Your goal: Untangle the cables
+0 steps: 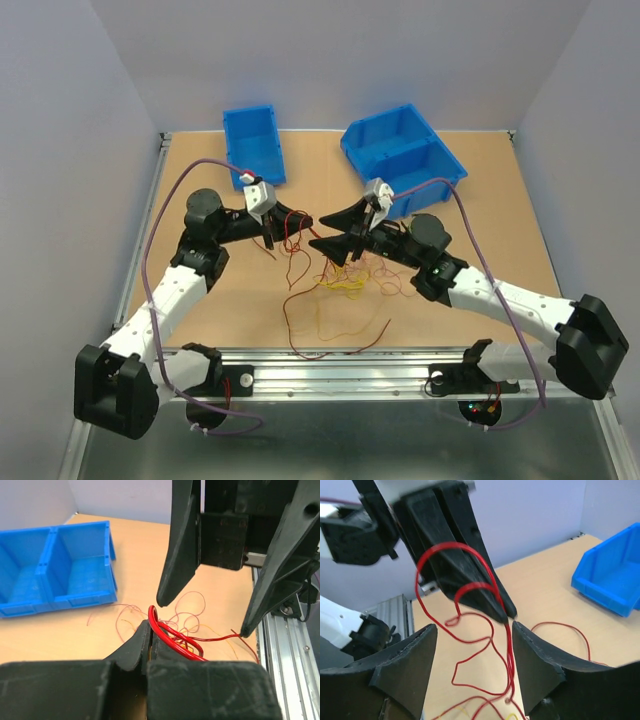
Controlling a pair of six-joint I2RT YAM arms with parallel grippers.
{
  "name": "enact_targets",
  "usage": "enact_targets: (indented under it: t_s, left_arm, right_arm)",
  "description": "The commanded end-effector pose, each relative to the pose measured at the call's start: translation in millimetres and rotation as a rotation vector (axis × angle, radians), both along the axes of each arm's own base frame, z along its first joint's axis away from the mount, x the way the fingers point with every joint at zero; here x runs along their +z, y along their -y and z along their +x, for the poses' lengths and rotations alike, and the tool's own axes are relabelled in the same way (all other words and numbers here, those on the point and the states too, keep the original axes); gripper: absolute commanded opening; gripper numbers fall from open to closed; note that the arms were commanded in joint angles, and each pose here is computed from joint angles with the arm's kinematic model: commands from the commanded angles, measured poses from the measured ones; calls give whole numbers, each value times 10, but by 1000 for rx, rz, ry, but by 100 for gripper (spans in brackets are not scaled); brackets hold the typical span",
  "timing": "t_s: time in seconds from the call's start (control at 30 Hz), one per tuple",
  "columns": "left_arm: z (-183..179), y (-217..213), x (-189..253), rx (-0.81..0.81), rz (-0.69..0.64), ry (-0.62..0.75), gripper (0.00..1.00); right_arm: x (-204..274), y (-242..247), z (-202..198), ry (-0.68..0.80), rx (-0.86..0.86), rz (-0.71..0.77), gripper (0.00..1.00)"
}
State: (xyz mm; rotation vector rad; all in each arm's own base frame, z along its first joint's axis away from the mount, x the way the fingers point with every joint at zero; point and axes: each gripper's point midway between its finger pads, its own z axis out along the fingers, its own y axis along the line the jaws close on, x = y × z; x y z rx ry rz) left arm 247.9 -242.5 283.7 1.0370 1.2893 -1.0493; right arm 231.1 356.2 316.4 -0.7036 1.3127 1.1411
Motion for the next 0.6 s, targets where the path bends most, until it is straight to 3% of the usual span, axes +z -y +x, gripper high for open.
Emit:
enact_targets:
  t_s: [0.0,0.27,0.33,0.4,0.47,0.57]
  left_arm:
    - [-63,-88,328,45,-47,92,0]
    - [-178,-152,614,58,-76,153,0]
    - [-181,-176,771,77,-84,168,0]
    - [-171,-218,1063,118,-106,203,0]
    - [-11,-325,1260,242,-99,220,0]
    - [188,-667,2173,494,-186,348,0]
  right_arm:
    - [-125,87,-17,58,-37,-9,67]
    - [-522,-134,103,38,4,-90,41]
    - [-672,-215,183,12,3,-115,28]
    - [-840,-292,265,-14,-1,-143,25]
    - [-941,-346,319,-25,-5,-157,25]
    - [-1433,-408,448,-90,-33,-236,20]
